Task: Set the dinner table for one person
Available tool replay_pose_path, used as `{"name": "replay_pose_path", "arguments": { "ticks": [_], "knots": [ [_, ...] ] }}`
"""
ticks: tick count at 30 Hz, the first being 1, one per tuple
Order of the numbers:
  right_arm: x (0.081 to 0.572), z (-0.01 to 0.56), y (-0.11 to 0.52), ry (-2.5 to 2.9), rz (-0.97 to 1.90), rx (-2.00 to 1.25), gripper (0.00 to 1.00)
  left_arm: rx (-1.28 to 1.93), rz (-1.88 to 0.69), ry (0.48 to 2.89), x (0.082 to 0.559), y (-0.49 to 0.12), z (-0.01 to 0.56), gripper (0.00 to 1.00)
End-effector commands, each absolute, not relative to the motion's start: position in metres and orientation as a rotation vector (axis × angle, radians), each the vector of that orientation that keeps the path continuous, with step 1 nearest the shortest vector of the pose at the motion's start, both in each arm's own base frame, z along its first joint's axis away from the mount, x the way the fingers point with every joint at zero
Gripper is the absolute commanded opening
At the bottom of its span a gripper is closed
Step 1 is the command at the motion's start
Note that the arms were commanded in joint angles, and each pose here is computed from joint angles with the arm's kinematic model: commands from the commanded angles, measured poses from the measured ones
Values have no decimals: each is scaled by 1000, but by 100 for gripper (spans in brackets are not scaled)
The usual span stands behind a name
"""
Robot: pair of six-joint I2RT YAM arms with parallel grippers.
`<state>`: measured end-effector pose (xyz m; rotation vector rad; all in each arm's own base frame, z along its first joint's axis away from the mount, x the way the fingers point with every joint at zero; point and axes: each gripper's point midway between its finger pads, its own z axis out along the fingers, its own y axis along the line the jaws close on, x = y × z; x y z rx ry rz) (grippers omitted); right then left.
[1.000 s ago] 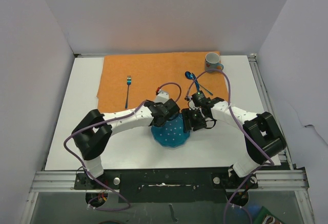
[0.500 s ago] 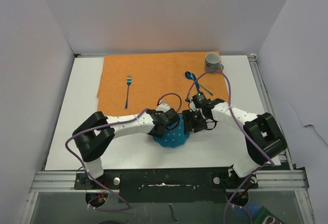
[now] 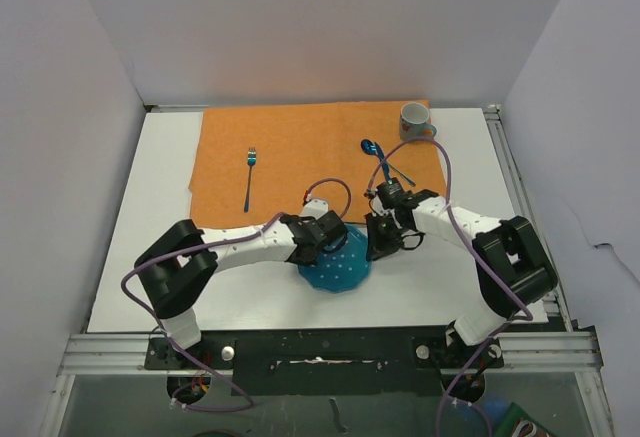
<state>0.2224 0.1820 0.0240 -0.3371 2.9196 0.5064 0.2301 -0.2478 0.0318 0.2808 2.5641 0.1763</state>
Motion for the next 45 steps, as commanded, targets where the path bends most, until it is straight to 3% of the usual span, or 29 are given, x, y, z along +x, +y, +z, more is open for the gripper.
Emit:
{"name": "replay_pose_path", "arguments": {
  "ticks": [1, 12, 21, 45],
  "knots": [
    [232, 17, 195, 2871, 534, -446, 0, 345, 63, 2625, 211, -263, 27, 0],
    [255, 99, 217, 2691, 623, -534, 0, 407, -34, 2550, 221, -302, 86, 0],
    [259, 125, 223, 2629, 664, -581, 0, 444, -199, 2512, 210, -325, 112, 0],
    [322, 153, 235, 2554, 563, -658, 0, 432, 2, 2542, 217, -307, 81, 0]
  ]
}}
